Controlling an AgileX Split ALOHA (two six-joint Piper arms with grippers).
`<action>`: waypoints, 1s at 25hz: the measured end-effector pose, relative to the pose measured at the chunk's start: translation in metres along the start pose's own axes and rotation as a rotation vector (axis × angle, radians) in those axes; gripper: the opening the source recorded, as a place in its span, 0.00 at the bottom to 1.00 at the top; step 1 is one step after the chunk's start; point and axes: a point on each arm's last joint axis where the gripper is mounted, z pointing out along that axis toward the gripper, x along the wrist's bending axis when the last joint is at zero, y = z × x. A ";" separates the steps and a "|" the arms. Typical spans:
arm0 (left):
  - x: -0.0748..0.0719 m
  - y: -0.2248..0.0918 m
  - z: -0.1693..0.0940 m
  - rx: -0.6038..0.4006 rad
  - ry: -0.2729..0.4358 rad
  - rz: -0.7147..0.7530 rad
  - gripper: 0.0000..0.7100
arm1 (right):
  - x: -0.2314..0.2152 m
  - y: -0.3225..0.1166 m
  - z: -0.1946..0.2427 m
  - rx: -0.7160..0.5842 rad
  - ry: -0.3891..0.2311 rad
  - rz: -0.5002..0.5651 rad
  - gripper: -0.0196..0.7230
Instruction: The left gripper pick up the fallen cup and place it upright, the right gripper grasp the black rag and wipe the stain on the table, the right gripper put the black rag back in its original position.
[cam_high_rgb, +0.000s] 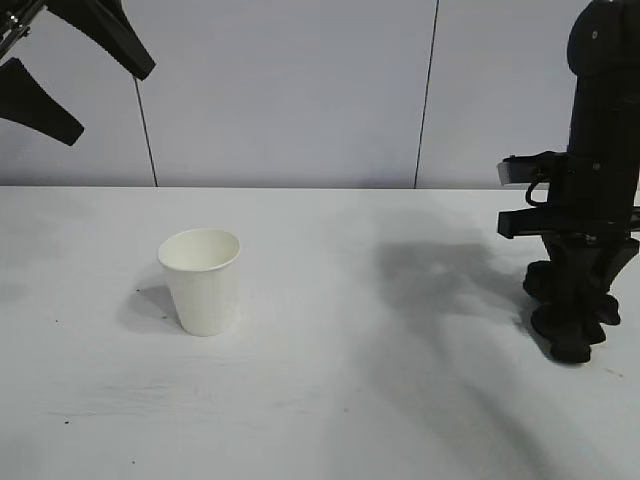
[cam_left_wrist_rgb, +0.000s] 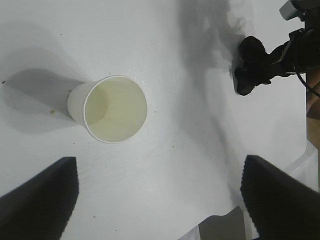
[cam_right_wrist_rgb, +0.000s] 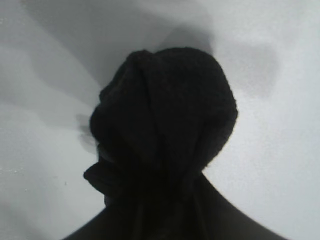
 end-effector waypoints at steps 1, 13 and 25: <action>0.000 0.000 0.000 0.000 0.000 0.000 0.90 | 0.002 0.000 0.000 -0.002 0.021 0.001 0.22; 0.000 0.000 0.000 0.000 0.000 0.000 0.90 | 0.014 0.002 -0.038 -0.160 0.135 -0.029 0.76; -0.001 0.002 0.000 -0.019 -0.004 -0.002 0.90 | 0.060 -0.005 -0.110 -0.406 0.659 -0.016 0.93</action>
